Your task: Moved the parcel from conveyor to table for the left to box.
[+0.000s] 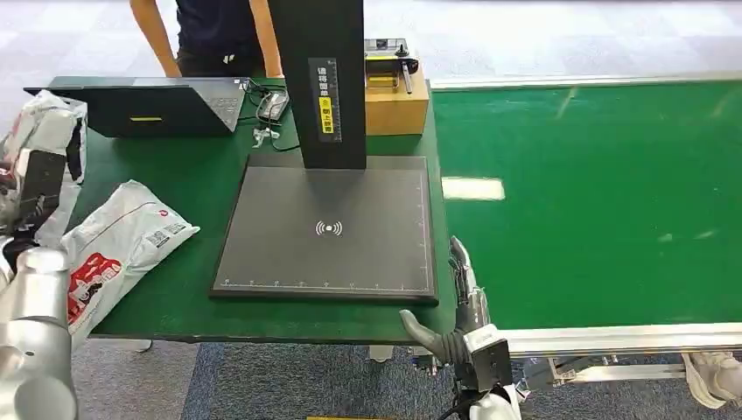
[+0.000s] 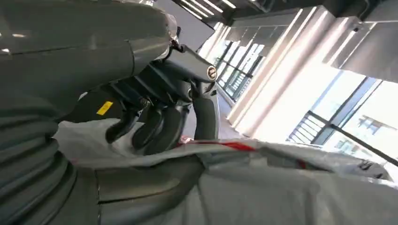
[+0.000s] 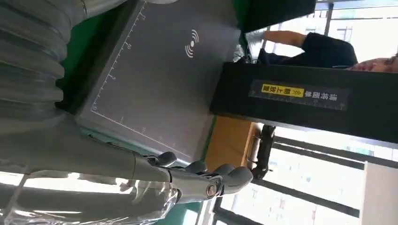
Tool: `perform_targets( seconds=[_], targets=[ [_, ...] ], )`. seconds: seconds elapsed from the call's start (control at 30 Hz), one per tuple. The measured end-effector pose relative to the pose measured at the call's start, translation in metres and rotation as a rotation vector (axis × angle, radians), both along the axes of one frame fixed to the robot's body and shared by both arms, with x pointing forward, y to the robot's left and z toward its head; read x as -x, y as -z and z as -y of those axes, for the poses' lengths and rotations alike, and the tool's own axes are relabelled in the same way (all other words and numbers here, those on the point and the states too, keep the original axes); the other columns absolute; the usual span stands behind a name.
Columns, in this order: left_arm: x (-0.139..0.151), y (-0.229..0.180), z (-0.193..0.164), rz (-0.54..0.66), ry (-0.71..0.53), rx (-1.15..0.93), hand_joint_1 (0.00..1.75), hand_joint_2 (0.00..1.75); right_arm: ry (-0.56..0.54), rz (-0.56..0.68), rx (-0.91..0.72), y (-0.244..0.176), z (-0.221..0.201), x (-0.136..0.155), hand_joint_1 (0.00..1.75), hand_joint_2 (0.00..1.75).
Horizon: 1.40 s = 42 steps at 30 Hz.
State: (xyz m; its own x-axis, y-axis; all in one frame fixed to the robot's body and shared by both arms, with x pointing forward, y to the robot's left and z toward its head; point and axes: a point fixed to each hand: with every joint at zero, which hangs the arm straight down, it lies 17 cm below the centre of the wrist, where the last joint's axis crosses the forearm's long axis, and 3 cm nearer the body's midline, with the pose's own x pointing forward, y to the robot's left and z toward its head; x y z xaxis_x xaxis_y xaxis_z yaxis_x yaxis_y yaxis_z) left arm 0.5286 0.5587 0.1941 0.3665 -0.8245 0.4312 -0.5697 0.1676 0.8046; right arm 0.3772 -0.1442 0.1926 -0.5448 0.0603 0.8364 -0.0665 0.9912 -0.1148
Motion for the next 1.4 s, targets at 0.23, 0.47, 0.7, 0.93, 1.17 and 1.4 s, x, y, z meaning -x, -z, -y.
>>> perform_targets(
  seconds=[0.23, 0.47, 0.7, 0.93, 1.17, 1.4],
  targets=[
    [-0.004, 0.021, 0.002, -0.061, -0.036, 0.062, 0.00, 1.75, 0.002, 0.002, -0.006, -0.002, 0.000, -0.001, 0.00, 1.75],
    [-0.010, 0.032, 0.013, -0.083, -0.014, 0.115, 0.00, 1.75, -0.001, 0.004, -0.001, -0.002, -0.001, -0.005, 0.00, 1.75],
    [-0.023, 0.037, 0.043, -0.020, 0.131, 0.221, 0.00, 1.75, 0.005, 0.007, 0.003, -0.003, 0.000, -0.008, 0.00, 1.75],
    [-0.026, 0.043, 0.110, 0.186, 0.359, 0.508, 0.00, 1.75, 0.018, 0.001, 0.007, 0.000, 0.004, -0.007, 0.00, 1.75],
    [0.012, 0.015, 0.187, 0.270, 0.484, 0.312, 0.00, 1.75, 0.009, -0.017, 0.016, 0.005, 0.003, -0.006, 0.00, 1.75],
    [0.041, -0.010, 0.256, 0.330, 0.654, 0.259, 0.00, 1.75, 0.010, -0.029, 0.020, 0.010, 0.004, -0.004, 0.00, 1.75]
  ],
)
